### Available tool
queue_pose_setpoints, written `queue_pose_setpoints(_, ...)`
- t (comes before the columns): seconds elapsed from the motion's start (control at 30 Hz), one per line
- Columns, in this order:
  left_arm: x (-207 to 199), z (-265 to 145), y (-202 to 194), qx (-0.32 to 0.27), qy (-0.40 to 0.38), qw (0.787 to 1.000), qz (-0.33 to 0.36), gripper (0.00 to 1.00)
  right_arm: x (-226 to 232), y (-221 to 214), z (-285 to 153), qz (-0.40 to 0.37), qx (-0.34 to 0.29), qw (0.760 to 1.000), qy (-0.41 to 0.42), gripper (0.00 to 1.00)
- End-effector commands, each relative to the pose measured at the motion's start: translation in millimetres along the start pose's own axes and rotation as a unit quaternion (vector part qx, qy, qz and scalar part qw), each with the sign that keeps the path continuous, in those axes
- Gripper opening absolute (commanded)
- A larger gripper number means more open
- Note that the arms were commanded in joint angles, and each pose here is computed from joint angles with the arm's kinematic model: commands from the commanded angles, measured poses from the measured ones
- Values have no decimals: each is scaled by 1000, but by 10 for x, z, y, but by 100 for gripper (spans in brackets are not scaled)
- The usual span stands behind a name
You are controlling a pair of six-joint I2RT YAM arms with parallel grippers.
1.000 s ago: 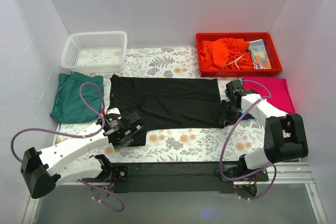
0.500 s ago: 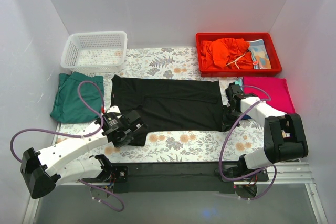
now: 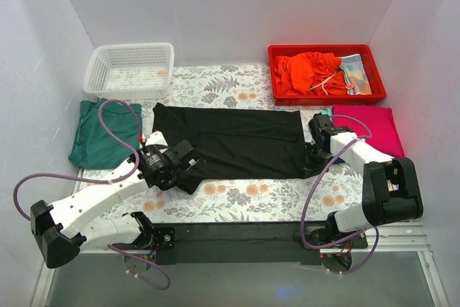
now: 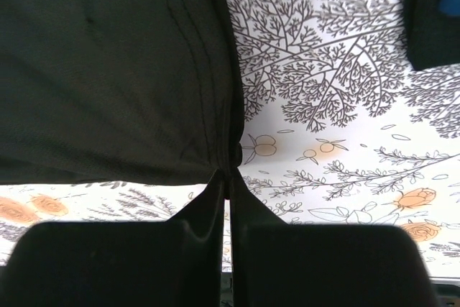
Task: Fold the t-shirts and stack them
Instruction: Grap the side of the flattened tshirt closest away from the robot with both arms
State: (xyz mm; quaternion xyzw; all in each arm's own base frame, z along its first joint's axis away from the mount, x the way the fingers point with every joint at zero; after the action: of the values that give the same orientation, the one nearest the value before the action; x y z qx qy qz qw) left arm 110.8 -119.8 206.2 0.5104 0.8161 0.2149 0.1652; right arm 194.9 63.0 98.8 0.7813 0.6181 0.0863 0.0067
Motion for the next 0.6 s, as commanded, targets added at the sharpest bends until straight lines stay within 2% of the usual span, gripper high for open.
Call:
queue_pose_setpoints(0.0, -221, -105, 365, -70, 6, 971, -227, 0, 105, 198, -260, -3, -53, 998, 20, 1)
queue_pose_setpoints(0.13, -279, -76, 542, -102, 24, 969, -223, 0, 172, 319, -377, -5, -74, 997, 31, 1)
queue_pose_setpoints(0.43, -149, 111, 1073, -172, 104, 949, -242, 0, 293, 598, -439, -1, -96, 995, 38, 1)
queue_pose_setpoints(0.57, -222, 260, 1305, -178, 94, 950, -237, 0, 337, 695, -392, 5, -96, 995, 40, 1)
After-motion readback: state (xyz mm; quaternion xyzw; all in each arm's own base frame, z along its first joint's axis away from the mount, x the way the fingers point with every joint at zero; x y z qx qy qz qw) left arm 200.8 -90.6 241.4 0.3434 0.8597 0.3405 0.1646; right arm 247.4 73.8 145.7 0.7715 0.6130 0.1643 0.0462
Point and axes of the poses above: each gripper's point midway between its finger pads, its own z axis out along the fingers, its own x axis along the line the jaws close on, y = z × x, the point moved 8 cm from there along -z, back along the fingers, and after that the axes turned 3 degrees about z, right-handed, at the moved point
